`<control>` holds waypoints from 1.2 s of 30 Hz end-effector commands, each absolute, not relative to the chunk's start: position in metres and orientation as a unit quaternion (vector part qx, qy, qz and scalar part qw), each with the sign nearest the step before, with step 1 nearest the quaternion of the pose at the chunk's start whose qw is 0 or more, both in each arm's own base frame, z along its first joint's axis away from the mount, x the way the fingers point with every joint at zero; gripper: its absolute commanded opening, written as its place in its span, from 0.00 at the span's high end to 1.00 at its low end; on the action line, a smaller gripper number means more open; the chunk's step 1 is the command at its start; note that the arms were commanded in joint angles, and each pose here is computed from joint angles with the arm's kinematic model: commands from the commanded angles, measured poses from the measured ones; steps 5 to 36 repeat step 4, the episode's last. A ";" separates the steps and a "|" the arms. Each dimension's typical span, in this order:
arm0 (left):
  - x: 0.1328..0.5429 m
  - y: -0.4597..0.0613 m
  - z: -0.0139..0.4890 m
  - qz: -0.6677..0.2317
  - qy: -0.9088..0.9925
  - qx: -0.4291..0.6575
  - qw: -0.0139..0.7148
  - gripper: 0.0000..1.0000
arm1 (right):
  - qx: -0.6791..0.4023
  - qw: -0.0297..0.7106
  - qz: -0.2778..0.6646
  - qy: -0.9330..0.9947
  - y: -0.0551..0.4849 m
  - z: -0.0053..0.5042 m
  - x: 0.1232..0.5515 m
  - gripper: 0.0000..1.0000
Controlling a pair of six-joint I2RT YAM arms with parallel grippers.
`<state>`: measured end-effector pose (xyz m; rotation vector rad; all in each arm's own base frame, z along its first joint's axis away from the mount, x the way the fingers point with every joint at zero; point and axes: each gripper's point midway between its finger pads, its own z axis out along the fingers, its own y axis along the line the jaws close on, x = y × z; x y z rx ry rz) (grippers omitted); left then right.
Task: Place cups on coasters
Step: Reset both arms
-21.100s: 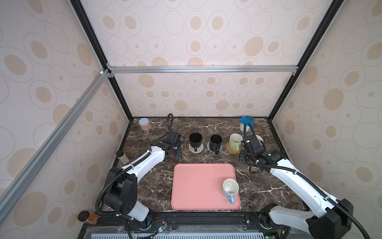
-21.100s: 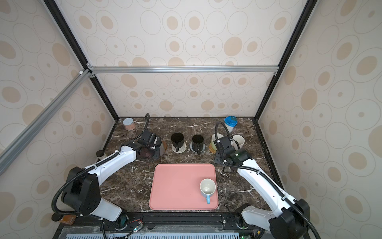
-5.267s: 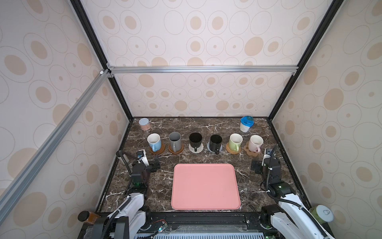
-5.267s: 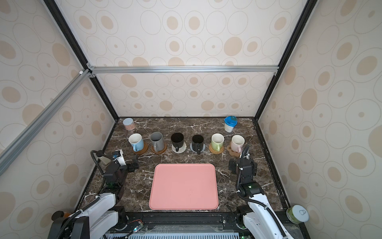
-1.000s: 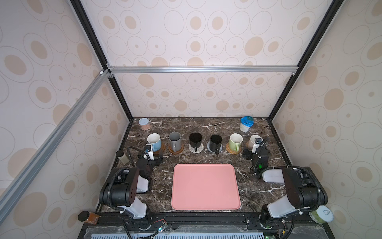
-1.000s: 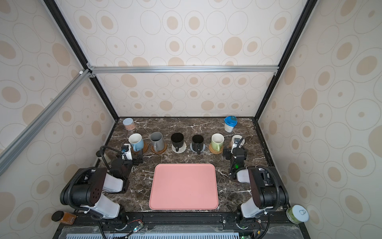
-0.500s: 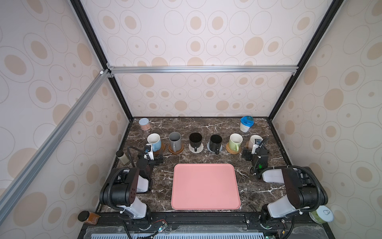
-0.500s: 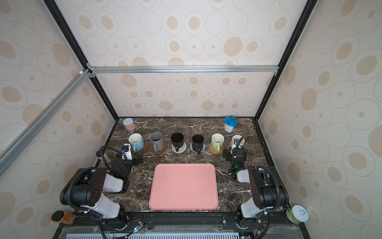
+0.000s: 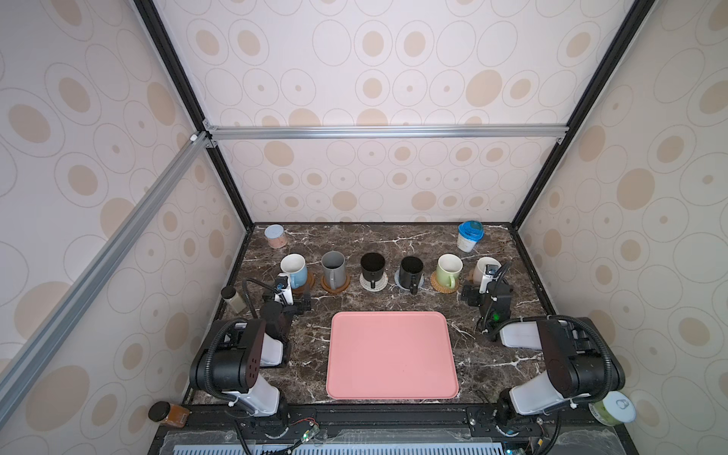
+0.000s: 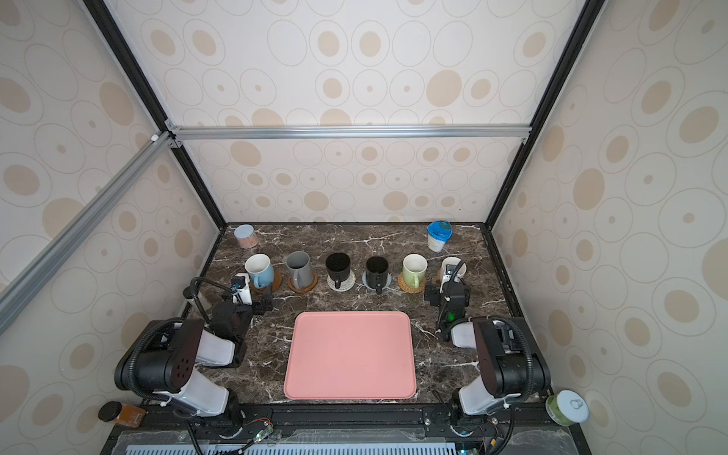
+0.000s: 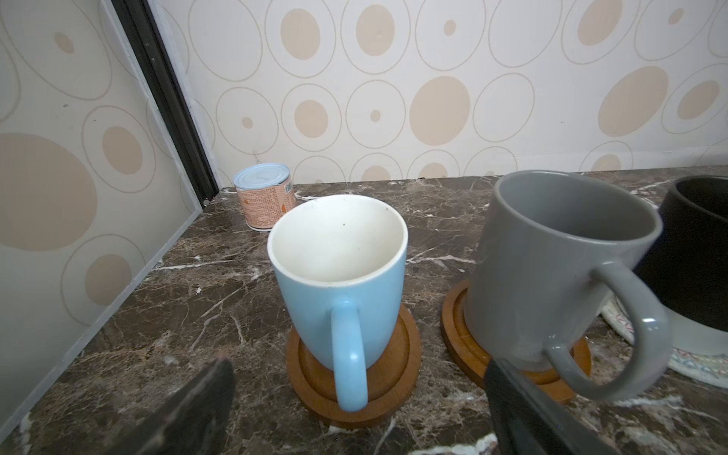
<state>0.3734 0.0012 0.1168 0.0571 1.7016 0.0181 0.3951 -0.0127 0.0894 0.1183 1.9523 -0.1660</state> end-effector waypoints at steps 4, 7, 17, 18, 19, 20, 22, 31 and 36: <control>0.377 0.000 0.131 0.017 0.733 0.035 0.679 0.00 | 0.043 0.551 -0.074 0.830 -0.013 0.087 0.394 0.00; 0.377 0.000 0.131 0.017 0.733 0.035 0.679 0.00 | 0.043 0.551 -0.074 0.830 -0.013 0.087 0.394 0.00; 0.377 0.000 0.131 0.017 0.733 0.035 0.679 0.00 | 0.043 0.551 -0.074 0.830 -0.013 0.087 0.394 0.00; 0.377 0.000 0.131 0.017 0.733 0.035 0.679 0.00 | 0.043 0.551 -0.074 0.830 -0.013 0.087 0.394 0.00; 0.377 0.000 0.131 0.017 0.733 0.035 0.679 0.00 | 0.043 0.551 -0.074 0.830 -0.013 0.087 0.394 0.00; 0.377 0.000 0.131 0.017 0.733 0.035 0.679 0.00 | 0.043 0.551 -0.074 0.830 -0.013 0.087 0.394 0.00; 0.377 0.000 0.131 0.017 0.733 0.035 0.679 0.00 | 0.043 0.551 -0.074 0.830 -0.013 0.087 0.394 0.00; 0.377 0.000 0.131 0.017 0.733 0.035 0.679 0.00 | 0.043 0.551 -0.074 0.830 -0.013 0.087 0.394 0.00; 0.377 0.000 0.131 0.017 0.733 0.035 0.679 0.00 | 0.043 0.551 -0.074 0.830 -0.013 0.087 0.394 0.00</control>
